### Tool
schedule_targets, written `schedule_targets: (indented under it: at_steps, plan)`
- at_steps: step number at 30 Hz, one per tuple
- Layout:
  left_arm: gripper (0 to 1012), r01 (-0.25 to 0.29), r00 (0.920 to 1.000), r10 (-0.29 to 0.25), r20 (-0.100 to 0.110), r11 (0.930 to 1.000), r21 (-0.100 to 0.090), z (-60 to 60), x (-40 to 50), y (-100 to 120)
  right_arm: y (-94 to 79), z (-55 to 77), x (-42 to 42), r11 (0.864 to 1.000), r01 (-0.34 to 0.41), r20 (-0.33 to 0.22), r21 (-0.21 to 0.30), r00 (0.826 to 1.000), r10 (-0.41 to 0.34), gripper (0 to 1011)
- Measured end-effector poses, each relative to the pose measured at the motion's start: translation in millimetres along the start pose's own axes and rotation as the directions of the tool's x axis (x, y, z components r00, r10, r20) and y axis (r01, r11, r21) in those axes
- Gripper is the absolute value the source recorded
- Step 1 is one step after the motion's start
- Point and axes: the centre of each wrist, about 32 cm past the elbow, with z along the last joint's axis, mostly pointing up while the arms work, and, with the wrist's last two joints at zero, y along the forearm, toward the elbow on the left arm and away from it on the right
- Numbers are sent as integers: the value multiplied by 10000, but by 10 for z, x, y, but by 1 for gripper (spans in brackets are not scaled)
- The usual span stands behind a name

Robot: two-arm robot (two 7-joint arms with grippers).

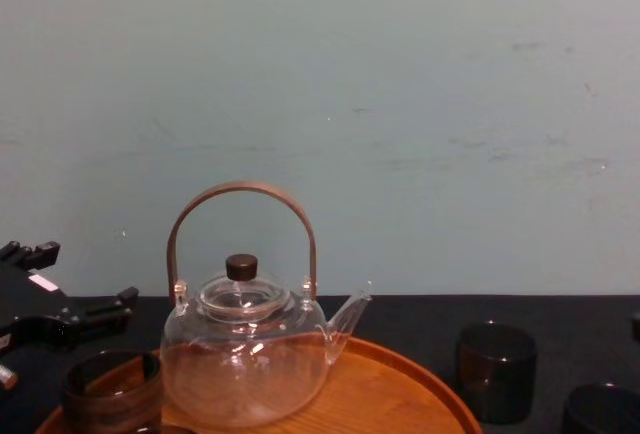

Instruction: Pick up the glass from the table and place it on the tray.

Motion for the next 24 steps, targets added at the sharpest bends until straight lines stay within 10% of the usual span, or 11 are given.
schedule_targets:
  at_steps: [14,24]
  plan:
    - [1001,0,10000,0,0,10000,-1,0,0,0,-160,-58,-239,9960,-860,-440,-259,9954,848,1002]
    - [1001,0,10000,0,-1,10000,0,0,0,0,-173,-113,-260,9955,-808,-658,-490,9948,775,1002]
